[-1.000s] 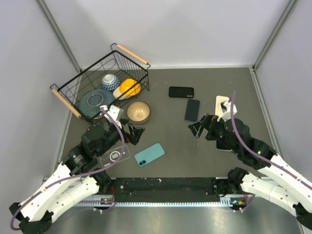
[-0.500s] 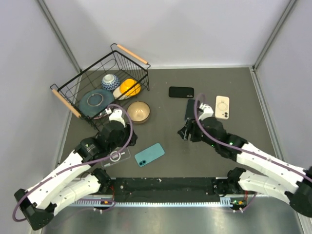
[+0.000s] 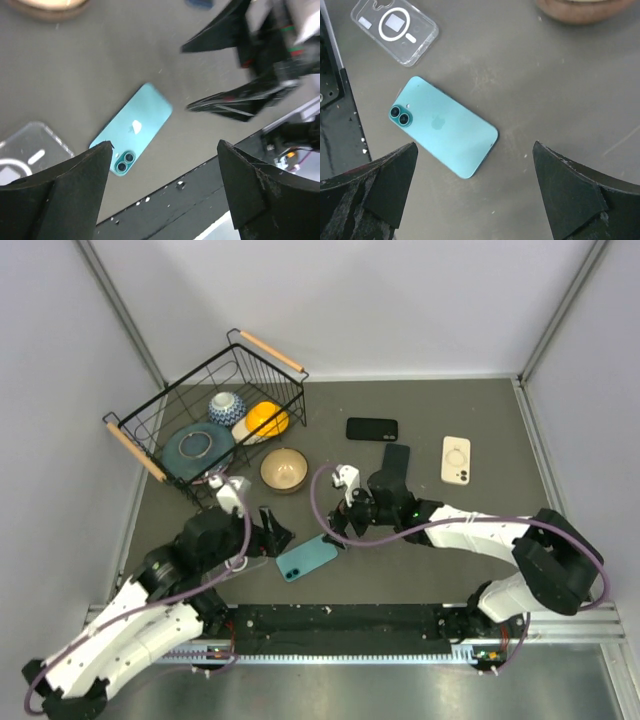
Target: Put the phone into the phone case
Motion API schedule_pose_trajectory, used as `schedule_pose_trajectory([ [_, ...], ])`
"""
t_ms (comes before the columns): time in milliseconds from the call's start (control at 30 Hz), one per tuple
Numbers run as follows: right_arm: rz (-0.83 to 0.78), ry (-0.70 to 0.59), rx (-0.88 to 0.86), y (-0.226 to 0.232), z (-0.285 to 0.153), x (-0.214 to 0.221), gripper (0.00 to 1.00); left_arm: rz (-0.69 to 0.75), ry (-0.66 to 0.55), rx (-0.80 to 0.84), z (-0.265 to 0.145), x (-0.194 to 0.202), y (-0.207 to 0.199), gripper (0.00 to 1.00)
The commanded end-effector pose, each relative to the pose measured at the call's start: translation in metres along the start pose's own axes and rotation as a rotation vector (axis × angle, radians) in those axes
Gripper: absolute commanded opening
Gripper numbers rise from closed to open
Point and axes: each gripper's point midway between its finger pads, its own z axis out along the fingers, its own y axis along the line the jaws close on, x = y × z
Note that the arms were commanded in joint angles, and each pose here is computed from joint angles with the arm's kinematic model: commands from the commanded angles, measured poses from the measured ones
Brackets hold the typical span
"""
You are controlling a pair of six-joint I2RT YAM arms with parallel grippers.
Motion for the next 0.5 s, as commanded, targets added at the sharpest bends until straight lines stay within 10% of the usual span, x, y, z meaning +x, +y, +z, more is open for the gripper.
schedule_pose_trajectory([
  [0, -0.373, -0.102, -0.139, 0.014, 0.013, -0.039, 0.99, 0.13, -0.238, 0.175, -0.041, -0.046, -0.03, 0.99],
  [467, -0.807, -0.058, -0.334, 0.029, 0.026, -0.011, 0.99, 0.176, -0.554, 0.243, -0.099, -0.071, -0.021, 0.99],
])
